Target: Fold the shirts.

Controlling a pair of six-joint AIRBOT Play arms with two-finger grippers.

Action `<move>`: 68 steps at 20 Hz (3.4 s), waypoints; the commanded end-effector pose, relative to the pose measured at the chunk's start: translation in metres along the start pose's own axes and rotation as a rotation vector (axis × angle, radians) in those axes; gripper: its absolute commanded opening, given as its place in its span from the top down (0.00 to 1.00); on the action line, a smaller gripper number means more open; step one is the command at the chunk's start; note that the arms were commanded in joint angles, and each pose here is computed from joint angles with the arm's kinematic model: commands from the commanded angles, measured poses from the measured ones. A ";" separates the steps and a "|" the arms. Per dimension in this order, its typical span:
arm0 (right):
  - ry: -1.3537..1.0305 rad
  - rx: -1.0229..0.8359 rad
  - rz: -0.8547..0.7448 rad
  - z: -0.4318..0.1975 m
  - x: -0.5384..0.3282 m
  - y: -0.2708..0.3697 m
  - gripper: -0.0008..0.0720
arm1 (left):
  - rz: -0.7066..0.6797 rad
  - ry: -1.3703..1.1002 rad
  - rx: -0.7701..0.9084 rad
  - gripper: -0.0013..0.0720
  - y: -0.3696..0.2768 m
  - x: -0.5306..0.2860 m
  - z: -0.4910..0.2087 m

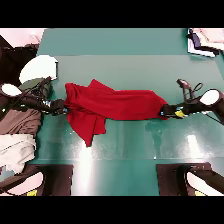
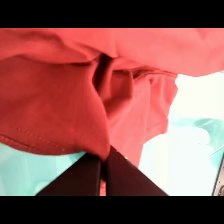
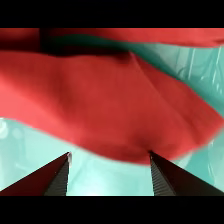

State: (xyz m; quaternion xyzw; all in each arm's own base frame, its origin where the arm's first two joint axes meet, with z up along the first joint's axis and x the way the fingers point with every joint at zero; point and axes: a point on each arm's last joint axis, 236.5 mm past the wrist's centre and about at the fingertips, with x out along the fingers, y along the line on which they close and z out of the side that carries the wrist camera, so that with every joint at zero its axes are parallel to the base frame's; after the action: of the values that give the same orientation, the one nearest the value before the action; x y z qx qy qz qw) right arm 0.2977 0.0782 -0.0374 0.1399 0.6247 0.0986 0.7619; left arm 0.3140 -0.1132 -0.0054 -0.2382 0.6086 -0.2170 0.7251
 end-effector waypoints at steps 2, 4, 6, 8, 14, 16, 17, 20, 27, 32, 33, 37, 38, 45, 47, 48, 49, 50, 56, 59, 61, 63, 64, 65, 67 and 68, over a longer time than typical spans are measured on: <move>-0.001 -0.026 -0.013 0.001 0.039 0.009 0.59 | -0.008 0.014 0.010 0.95 -0.004 -0.003 -0.002; -0.007 -0.044 -0.020 0.002 0.044 0.011 0.97 | -0.009 0.016 0.010 0.95 -0.004 -0.003 -0.002; -0.060 -0.044 -0.016 0.013 0.035 0.012 0.97 | -0.010 0.017 0.011 0.95 -0.005 -0.004 -0.002; -0.130 -0.036 -0.011 0.023 0.014 0.012 0.97 | -0.010 0.015 0.015 0.95 -0.006 -0.005 -0.001; -0.398 -0.074 0.024 0.046 -0.142 0.035 0.97 | -0.016 -0.239 0.277 0.95 -0.098 -0.117 0.060; -0.566 -0.123 0.024 0.057 -0.216 0.053 0.97 | -0.008 -0.415 0.420 0.95 -0.157 -0.191 0.069; -0.654 -0.141 0.022 0.058 -0.255 0.063 0.97 | 0.000 -0.496 0.503 0.95 -0.186 -0.227 0.065; -0.871 -0.174 0.001 0.045 -0.352 0.084 0.97 | 0.020 -0.749 0.715 0.95 -0.270 -0.329 0.027; -1.010 -0.140 -0.132 0.020 -0.440 0.080 0.97 | 0.019 -1.107 0.936 0.95 -0.351 -0.431 -0.058; -0.605 -0.111 -0.019 0.048 -0.364 0.068 0.97 | 0.003 -0.781 0.694 0.95 -0.276 -0.336 0.003; -0.515 -0.107 0.013 0.057 -0.339 0.065 0.97 | 0.002 -0.676 0.629 0.95 -0.251 -0.304 0.014; -0.132 -0.095 0.104 0.076 -0.202 0.061 0.97 | -0.014 -0.282 0.379 0.95 -0.147 -0.174 0.022; -0.086 -0.092 0.115 0.082 -0.171 0.061 0.97 | -0.014 -0.229 0.338 0.95 -0.126 -0.150 0.020; -0.192 -0.007 0.119 0.159 -0.061 0.048 0.71 | 0.012 -0.106 0.165 0.95 -0.058 -0.075 0.012; -0.260 0.020 0.115 0.175 -0.069 0.038 0.21 | 0.017 -0.119 0.166 0.95 -0.057 -0.076 0.015; -0.267 0.034 0.109 0.175 -0.077 0.030 0.22 | 0.027 -0.117 0.174 0.95 -0.055 -0.076 0.014; -0.261 0.038 0.101 0.170 -0.085 0.020 0.23 | 0.039 -0.114 0.187 0.95 -0.052 -0.076 0.014; -0.245 0.040 0.092 0.160 -0.090 0.009 0.23 | 0.056 -0.111 0.192 0.95 -0.048 -0.076 0.014; 0.022 0.193 0.089 0.034 -0.042 -0.042 0.37 | 0.098 -0.124 0.194 0.95 -0.038 -0.077 0.018; 0.121 0.229 0.141 -0.006 -0.004 -0.036 0.37 | 0.096 -0.131 0.194 0.95 -0.039 -0.077 0.019; 0.158 0.260 0.206 -0.018 0.017 -0.022 0.37 | 0.095 -0.129 0.193 0.95 -0.039 -0.077 0.019; 0.177 0.283 0.228 -0.023 0.033 -0.016 0.37 | 0.094 -0.126 0.193 0.95 -0.039 -0.077 0.018; 0.184 0.283 0.235 -0.025 0.039 -0.011 0.37 | 0.094 -0.124 0.193 0.95 -0.039 -0.077 0.018; 0.191 0.275 0.233 -0.026 0.043 -0.008 0.37 | 0.094 -0.121 0.193 0.95 -0.039 -0.077 0.017; 0.201 0.251 0.227 -0.028 0.048 -0.003 0.37 | 0.093 -0.118 0.193 0.95 -0.039 -0.077 0.016; 0.198 0.243 0.227 -0.027 0.048 0.000 0.37 | 0.093 -0.118 0.193 0.95 -0.039 -0.077 0.016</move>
State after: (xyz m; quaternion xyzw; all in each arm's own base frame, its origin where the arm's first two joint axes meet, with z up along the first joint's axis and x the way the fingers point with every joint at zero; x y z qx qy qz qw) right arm 0.2819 0.0883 -0.0779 0.2981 0.6820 0.1186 0.6571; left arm 0.3172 -0.0970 0.0813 -0.1511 0.5497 -0.2263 0.7898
